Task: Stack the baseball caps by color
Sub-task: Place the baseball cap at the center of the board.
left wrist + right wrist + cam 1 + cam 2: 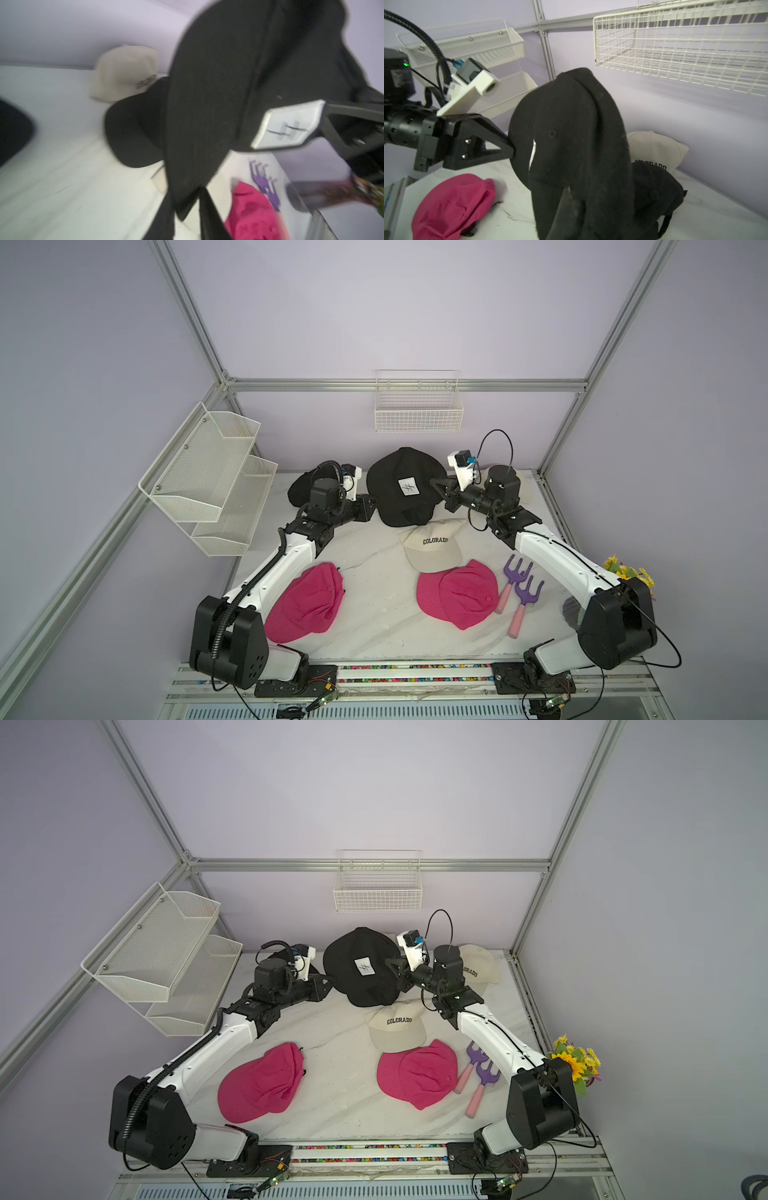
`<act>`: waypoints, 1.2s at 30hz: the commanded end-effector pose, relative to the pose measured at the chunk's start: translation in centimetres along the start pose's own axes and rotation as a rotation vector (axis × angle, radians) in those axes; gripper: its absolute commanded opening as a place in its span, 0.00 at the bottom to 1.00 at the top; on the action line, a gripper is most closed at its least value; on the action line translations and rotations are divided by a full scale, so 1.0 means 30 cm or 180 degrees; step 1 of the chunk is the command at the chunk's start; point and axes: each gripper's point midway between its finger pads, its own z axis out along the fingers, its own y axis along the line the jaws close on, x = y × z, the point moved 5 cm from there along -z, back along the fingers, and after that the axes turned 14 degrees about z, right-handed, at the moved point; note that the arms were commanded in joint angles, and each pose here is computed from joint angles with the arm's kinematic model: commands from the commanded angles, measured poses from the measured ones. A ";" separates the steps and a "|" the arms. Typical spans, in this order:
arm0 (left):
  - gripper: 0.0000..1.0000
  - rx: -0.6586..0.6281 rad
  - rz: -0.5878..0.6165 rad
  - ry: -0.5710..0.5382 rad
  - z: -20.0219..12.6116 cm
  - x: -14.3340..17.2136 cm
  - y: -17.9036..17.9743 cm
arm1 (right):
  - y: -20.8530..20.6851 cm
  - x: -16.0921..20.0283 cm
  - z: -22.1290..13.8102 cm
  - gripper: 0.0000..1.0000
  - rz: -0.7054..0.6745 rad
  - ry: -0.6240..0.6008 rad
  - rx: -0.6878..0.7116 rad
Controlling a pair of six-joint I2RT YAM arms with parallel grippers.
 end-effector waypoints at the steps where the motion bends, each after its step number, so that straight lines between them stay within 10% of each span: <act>1: 1.00 -0.1620 -0.0325 0.0085 -0.092 0.038 0.243 | -0.027 -0.001 0.014 0.00 -0.0299 0.0227 0.0366; 8: 1.00 -0.1833 -0.0162 0.0253 -0.108 0.083 0.272 | 0.013 -0.064 -0.014 0.00 -0.0428 0.0061 0.0243; 16: 1.00 -0.1655 -0.0484 0.0113 -0.136 0.075 0.240 | 0.168 0.149 0.095 0.00 -0.0629 0.0970 -0.0630; 26: 1.00 -0.2462 -0.0876 -0.0029 -0.323 0.118 0.295 | 0.433 0.398 0.197 0.00 -0.0627 0.1805 -0.1872; 36: 1.00 -0.1544 -0.0752 0.0264 -0.171 0.172 0.229 | 0.091 0.500 0.454 0.00 -0.0926 0.1895 -0.0579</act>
